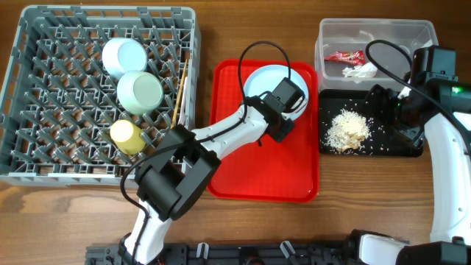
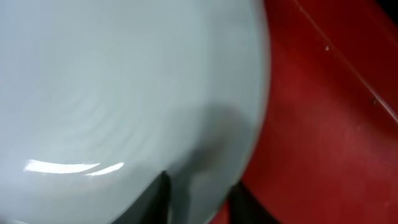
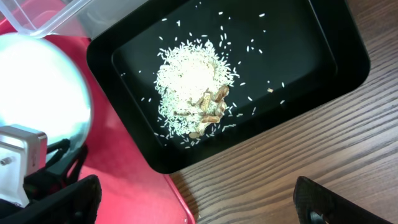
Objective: Sort waste into correct bins and load items into the dishwasher rack
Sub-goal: 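Reach the left gripper to the light-blue plate and grip its rim, then lift the plate and stand it upright in the rack's right side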
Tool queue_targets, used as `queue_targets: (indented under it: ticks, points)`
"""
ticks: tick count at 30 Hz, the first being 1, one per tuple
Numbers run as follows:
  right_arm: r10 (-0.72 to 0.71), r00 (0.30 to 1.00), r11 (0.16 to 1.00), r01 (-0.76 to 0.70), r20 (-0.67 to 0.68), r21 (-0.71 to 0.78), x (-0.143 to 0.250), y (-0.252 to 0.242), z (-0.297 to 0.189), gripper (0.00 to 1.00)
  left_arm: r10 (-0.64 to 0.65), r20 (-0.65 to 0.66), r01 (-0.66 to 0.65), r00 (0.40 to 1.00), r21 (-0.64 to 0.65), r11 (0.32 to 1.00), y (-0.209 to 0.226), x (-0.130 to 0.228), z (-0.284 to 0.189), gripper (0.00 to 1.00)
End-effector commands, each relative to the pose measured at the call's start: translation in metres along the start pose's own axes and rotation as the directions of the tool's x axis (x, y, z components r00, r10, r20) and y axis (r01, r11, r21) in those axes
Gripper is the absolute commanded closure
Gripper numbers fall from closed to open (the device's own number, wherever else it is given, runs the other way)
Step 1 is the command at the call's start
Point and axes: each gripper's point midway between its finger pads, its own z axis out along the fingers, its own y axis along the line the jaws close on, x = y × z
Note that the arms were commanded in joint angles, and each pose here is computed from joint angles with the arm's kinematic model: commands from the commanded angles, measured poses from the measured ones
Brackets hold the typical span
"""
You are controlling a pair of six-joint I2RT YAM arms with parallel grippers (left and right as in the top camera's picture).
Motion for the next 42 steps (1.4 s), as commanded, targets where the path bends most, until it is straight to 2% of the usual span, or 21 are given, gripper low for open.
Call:
queue_targets:
  ticks: [1, 3, 12, 18, 23, 28, 31, 33, 36, 42]
  points:
    - [-0.007, 1.000, 1.000, 0.007, 0.020, -0.016, -0.004, 0.002, -0.006, 0.00, 0.000, -0.039, -0.002, 0.999, -0.058, 0.998, 0.010, 0.008, 0.004, 0.90]
    - [-0.007, 1.000, 1.000, 0.007, 0.021, -0.016, -0.004, 0.002, -0.006, 0.00, 0.000, -0.040, -0.002, 0.999, -0.058, 0.998, 0.010, 0.008, 0.004, 0.96]
    - [-0.007, 1.000, 1.000, 0.007, 0.020, -0.016, -0.004, 0.002, -0.006, 0.00, -0.005, 0.000, 0.005, 1.000, -0.059, 0.998, 0.010, -0.003, -0.012, 0.96]
    - [-0.007, 1.000, 1.000, 0.007, 0.021, -0.016, -0.004, 0.002, -0.006, 0.00, -0.137, 0.154, 0.147, 0.979, -0.054, 0.988, 0.023, -0.038, -0.081, 0.96]
    - [-0.007, 1.000, 1.000, 0.007, 0.020, -0.016, -0.004, 0.002, -0.006, 0.00, -0.268, 0.310, 0.291, 0.912, -0.029, 0.956, 0.062, -0.058, -0.160, 0.96]
    - [-0.007, 1.000, 1.000, 0.007, 0.020, -0.016, -0.004, 0.002, -0.006, 0.00, -0.386, 0.430, 0.392, 0.817, 0.077, 0.917, 0.106, -0.061, -0.231, 0.96]
    - [-0.007, 1.000, 1.000, 0.007, 0.017, -0.015, -0.003, 0.002, -0.006, 0.00, -0.457, 0.457, 0.412, 0.763, 0.201, 0.889, 0.127, -0.057, -0.260, 0.96]
    - [-0.007, 1.000, 1.000, 0.007, 0.017, -0.015, -0.003, 0.002, -0.006, 0.00, -0.515, 0.453, 0.417, 0.728, 0.304, 0.857, 0.139, -0.053, -0.275, 0.96]
    - [-0.007, 1.000, 1.000, 0.007, 0.018, -0.015, -0.003, 0.002, -0.006, 0.00, -0.630, 0.406, 0.458, 0.662, 0.448, 0.768, 0.167, -0.037, -0.288, 0.96]
    - [-0.007, 1.000, 1.000, 0.007, 0.017, -0.015, -0.003, 0.002, -0.006, 0.00, -0.718, 0.324, 0.464, 0.616, 0.588, 0.663, 0.201, -0.016, -0.284, 0.96]
